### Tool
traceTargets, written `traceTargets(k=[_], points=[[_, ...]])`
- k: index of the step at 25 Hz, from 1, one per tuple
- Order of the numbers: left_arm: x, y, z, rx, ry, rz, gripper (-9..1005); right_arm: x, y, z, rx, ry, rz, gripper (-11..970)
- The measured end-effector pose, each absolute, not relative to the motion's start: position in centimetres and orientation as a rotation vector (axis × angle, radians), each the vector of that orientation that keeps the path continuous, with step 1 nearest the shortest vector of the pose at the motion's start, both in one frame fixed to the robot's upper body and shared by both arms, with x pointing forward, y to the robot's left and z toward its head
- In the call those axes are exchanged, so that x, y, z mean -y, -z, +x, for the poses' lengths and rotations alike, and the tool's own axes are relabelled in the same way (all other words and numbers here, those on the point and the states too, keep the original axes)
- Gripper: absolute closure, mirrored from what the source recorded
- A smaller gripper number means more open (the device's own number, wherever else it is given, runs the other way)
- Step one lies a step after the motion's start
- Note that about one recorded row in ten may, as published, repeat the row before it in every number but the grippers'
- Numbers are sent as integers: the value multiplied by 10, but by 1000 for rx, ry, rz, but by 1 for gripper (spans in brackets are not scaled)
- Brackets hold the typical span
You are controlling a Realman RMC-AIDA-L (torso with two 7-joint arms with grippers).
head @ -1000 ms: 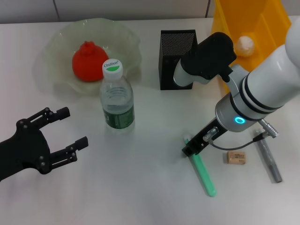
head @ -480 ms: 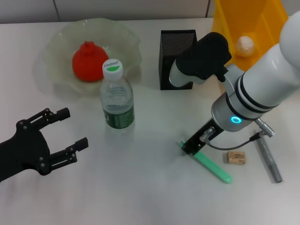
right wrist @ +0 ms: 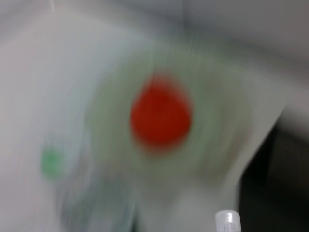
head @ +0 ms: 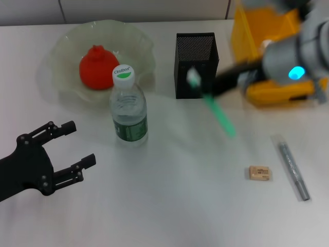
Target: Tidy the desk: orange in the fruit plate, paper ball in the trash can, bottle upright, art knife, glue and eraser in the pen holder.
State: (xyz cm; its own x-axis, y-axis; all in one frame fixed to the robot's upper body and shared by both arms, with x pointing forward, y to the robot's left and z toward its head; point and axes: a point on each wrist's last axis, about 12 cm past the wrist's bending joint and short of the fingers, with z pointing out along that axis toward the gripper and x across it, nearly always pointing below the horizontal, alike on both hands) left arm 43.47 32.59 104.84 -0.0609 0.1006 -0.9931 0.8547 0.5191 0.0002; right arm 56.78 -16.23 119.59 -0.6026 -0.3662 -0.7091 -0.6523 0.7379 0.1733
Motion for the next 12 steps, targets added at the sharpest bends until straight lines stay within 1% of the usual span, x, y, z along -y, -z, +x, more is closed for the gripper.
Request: traceTargets(k=[1, 3, 4, 5, 6, 7, 12], points=[[-326, -1048, 435, -1523, 761, 857, 191, 162, -1196, 568, -2267, -555, -764, 786], [-327, -1048, 433, -1527, 763, 854, 191, 185, -1215, 570, -2015, -620, -650, 785], [-327, -1048, 433, -1527, 763, 854, 192, 185, -1215, 570, -2015, -620, -650, 785], [-327, -1047, 432, -1528, 763, 853, 192, 197, -1216, 572, -1839, -659, -586, 784], [-327, -1047, 432, -1528, 763, 853, 192, 197, -1216, 572, -1839, -659, -586, 783], [-327, -1047, 432, -1528, 764, 853, 192, 201, -1214, 574, -1767, -668, -561, 783], [-324, -1045, 431, -1537, 776, 868, 193, 206, -1173, 593, -1578, -701, -530, 780]])
